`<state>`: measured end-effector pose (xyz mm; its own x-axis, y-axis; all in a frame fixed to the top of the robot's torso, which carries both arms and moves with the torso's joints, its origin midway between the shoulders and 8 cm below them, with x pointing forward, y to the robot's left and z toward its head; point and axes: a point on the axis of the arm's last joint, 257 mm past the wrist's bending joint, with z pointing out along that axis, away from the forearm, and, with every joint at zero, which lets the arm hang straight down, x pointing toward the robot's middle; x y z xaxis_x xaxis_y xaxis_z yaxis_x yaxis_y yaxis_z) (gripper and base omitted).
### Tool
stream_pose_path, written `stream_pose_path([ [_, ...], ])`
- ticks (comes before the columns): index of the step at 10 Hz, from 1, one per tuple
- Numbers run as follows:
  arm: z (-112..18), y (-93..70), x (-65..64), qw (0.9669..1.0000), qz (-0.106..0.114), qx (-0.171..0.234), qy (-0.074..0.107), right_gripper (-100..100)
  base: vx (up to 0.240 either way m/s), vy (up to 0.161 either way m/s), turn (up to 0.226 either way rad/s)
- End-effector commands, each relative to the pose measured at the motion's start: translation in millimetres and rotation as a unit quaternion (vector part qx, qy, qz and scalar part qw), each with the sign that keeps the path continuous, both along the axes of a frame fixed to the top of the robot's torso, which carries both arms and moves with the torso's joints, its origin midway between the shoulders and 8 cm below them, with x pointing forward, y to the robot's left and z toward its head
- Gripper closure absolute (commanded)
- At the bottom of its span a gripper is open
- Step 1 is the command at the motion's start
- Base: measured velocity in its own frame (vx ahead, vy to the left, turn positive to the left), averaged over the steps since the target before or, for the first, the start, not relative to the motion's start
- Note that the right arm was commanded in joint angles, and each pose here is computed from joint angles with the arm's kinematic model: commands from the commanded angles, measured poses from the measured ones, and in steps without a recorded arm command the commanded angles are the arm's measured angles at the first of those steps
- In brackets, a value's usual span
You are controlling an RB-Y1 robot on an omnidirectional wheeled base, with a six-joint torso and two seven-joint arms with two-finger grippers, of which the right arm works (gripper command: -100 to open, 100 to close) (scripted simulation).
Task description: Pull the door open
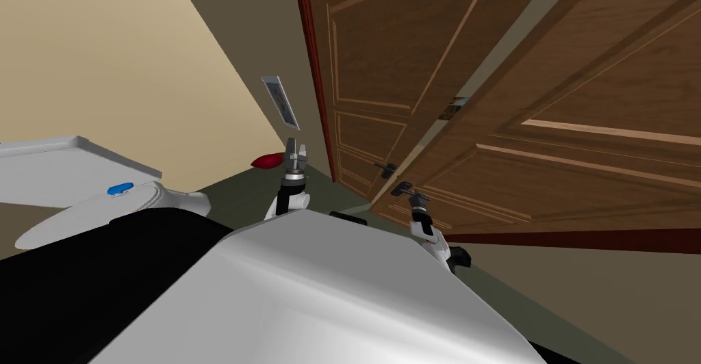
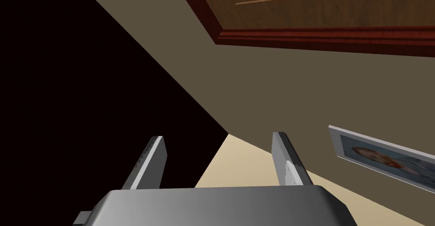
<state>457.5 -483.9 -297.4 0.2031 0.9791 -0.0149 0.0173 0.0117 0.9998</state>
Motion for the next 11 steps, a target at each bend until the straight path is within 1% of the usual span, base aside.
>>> stream_pose_path([
  [1, 3.9, 13.3, 3.7, 0.9998, 0.019, 0.003, -0.006, 100, -0.217, -0.103, 0.199],
  [2, 4.5, 20.1, 5.2, 0.9995, 0.029, 0.005, -0.008, 100, -0.227, -0.099, 0.168],
  [3, 4.4, 10.5, 2.8, 0.9998, 0.019, 0.002, -0.005, 100, -0.097, -0.044, 0.048],
  [4, 3.9, 16.3, -1.7, 0.9994, 0.033, 0.003, -0.006, 100, -0.122, -0.049, 0.115],
  [5, 4.1, 17.3, -3.0, 0.9993, 0.036, 0.003, -0.007, 100, -0.183, -0.047, 0.122],
  [8, 5.0, 24.3, -12.2, 0.9983, 0.058, 0.003, -0.008, 100, -0.186, -0.058, 0.09],
  [11, 5.1, 34.4, -24.3, 0.9962, 0.087, 0.005, -0.008, 100, -0.256, -0.066, 0.132],
])
